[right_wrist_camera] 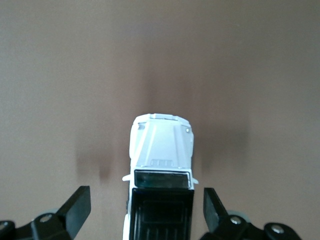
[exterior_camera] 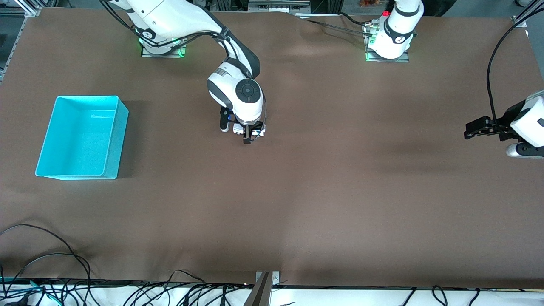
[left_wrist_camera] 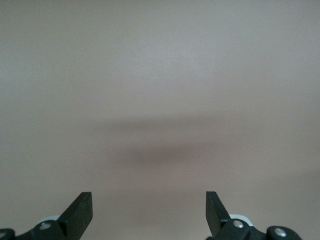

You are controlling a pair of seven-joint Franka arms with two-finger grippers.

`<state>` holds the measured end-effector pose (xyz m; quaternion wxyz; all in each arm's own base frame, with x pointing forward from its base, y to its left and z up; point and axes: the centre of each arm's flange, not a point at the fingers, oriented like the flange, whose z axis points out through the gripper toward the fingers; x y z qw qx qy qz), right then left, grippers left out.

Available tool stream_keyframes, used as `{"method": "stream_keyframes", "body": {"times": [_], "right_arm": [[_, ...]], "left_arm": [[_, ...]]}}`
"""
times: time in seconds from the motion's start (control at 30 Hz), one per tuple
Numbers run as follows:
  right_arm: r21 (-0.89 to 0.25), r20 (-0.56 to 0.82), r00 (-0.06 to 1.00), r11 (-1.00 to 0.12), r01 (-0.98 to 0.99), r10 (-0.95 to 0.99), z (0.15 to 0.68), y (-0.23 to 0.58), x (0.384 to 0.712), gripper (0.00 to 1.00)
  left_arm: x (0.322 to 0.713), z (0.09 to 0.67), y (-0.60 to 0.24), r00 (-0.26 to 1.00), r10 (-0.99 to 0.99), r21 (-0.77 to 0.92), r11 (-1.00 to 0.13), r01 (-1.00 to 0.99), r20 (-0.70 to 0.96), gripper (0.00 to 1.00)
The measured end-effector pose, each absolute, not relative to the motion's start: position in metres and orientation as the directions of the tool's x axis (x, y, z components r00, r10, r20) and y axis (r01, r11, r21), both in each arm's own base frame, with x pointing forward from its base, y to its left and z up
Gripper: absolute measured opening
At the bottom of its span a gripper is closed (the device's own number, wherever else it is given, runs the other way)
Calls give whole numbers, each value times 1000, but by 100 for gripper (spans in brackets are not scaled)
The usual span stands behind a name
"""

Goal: Wind and store white jeep toy

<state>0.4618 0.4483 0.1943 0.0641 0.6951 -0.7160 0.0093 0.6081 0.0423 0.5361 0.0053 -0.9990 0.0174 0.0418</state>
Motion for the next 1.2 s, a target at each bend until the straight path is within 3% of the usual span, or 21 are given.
{"method": "stream_keyframes", "body": {"times": [0.3, 0.67, 1.2], "right_arm": [[72, 106, -26, 34, -997, -994, 188, 457, 460, 100], [66, 103, -59, 66, -996, -993, 188, 460, 463, 52], [49, 152, -81, 89, -995, -985, 201, 445, 497, 52]], "left_arm": [[608, 537, 38, 996, -40, -8, -999, -41, -82, 100], [608, 537, 39, 996, -39, -8, -999, -40, -82, 100], [608, 536, 39, 996, -39, -8, -999, -40, -83, 100]]}}
